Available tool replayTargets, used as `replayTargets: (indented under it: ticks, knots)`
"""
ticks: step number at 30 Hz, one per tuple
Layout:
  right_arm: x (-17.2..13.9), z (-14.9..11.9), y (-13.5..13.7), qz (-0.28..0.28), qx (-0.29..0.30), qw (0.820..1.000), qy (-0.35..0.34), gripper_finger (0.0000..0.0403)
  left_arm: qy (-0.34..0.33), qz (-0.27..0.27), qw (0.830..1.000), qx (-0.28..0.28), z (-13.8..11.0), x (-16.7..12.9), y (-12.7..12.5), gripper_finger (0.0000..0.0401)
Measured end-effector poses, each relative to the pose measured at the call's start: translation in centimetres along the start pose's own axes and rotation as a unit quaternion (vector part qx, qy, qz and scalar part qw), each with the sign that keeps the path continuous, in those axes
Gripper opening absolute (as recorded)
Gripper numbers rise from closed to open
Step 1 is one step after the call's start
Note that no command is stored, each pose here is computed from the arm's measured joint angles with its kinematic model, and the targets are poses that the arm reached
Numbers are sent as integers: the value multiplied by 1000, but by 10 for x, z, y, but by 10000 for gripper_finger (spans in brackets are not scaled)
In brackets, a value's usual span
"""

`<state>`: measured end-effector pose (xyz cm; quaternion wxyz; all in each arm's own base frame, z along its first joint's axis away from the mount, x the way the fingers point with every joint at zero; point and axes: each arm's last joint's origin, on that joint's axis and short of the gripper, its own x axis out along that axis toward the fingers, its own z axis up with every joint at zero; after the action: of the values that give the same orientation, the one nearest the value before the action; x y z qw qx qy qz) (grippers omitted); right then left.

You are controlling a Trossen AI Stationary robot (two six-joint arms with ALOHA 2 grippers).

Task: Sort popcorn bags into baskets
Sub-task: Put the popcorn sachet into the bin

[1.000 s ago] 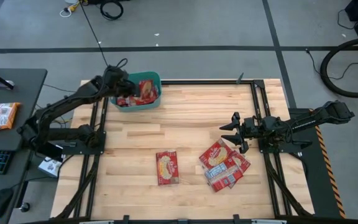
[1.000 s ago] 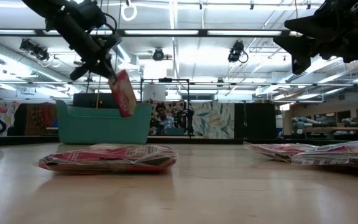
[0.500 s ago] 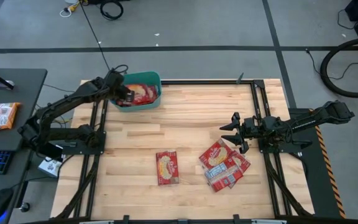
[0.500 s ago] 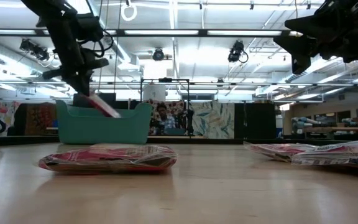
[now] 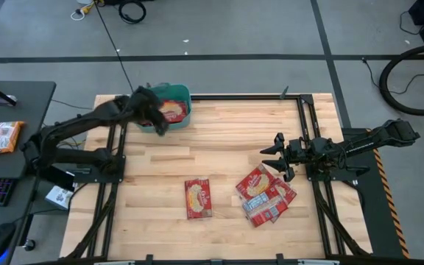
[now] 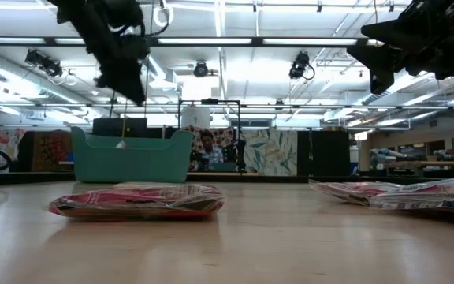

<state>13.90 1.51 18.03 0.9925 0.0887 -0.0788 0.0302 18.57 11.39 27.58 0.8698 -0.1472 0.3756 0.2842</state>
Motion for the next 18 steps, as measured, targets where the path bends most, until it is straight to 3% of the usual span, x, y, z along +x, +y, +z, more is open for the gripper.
replayTargets:
  ticks: [4,8,14,18]
  knots:
    - [0,0,0,0,0,1000,0,189,-2,-90,994,65,-3,0,-40,130]
    - [0,0,0,0,0,1000,1,189,14,-144,986,79,-14,-4,-75,130]
    - [0,0,0,-3,0,1000,0,189,65,-188,972,124,-41,-1,-130,130]
    - [0,-1,0,-4,1,1000,3,189,51,-196,961,187,-62,8,-174,130]
